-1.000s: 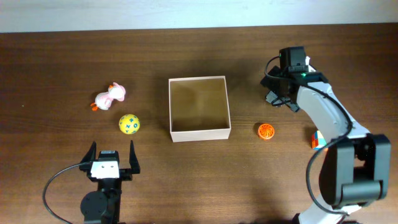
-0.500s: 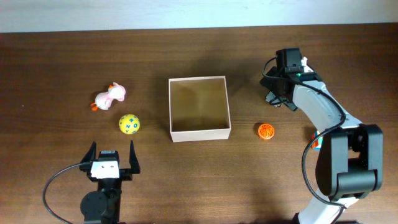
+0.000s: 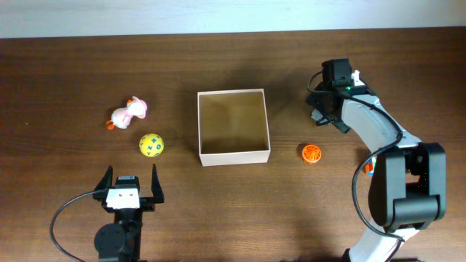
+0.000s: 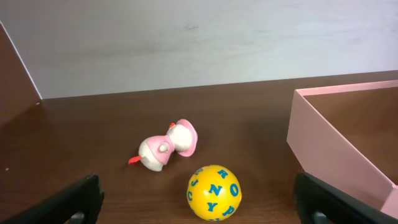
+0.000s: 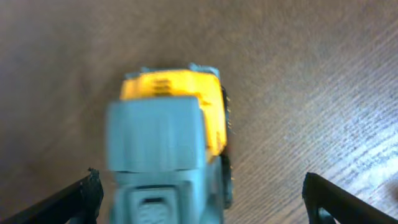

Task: Pack container
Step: 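Lower the right gripper over the truck and close on it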

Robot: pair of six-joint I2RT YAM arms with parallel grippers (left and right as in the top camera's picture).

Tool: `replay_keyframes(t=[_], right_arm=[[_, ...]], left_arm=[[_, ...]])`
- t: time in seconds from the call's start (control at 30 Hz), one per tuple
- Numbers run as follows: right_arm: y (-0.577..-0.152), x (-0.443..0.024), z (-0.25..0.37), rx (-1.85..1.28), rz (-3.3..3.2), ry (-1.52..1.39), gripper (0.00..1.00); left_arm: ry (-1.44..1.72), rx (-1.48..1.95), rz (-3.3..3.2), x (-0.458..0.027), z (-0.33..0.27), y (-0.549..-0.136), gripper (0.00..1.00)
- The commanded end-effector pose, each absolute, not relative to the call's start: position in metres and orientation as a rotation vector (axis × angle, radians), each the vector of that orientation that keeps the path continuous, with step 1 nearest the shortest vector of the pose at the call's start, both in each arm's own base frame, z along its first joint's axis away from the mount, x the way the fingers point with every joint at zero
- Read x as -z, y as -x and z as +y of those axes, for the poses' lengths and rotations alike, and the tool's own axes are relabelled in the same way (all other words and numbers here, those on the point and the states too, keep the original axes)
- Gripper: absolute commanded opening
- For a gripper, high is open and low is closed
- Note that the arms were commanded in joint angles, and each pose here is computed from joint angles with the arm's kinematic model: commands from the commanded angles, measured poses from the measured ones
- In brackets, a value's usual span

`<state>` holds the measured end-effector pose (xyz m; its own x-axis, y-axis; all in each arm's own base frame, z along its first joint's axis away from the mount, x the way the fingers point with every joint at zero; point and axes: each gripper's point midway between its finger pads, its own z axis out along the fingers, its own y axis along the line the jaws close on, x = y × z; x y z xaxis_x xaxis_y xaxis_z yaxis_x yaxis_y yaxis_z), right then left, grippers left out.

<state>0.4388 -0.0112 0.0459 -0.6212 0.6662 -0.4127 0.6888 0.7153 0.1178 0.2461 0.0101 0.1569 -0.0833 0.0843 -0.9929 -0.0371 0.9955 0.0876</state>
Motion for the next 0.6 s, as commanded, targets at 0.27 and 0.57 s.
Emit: replay_keyframes(t=[0.27,0.57], right_arm=[[-0.442,-0.036,-0.017,0.165,2.567,-0.804,0.96],[-0.444,-0.037,-0.017,0.161,2.559,-0.800,0.69]], left_arm=[[-0.052,-0.110,1.651,-0.156,0.010,-0.246,0.99],[-0.052,-0.110,1.651,-0.156,0.010,-0.246,0.99]])
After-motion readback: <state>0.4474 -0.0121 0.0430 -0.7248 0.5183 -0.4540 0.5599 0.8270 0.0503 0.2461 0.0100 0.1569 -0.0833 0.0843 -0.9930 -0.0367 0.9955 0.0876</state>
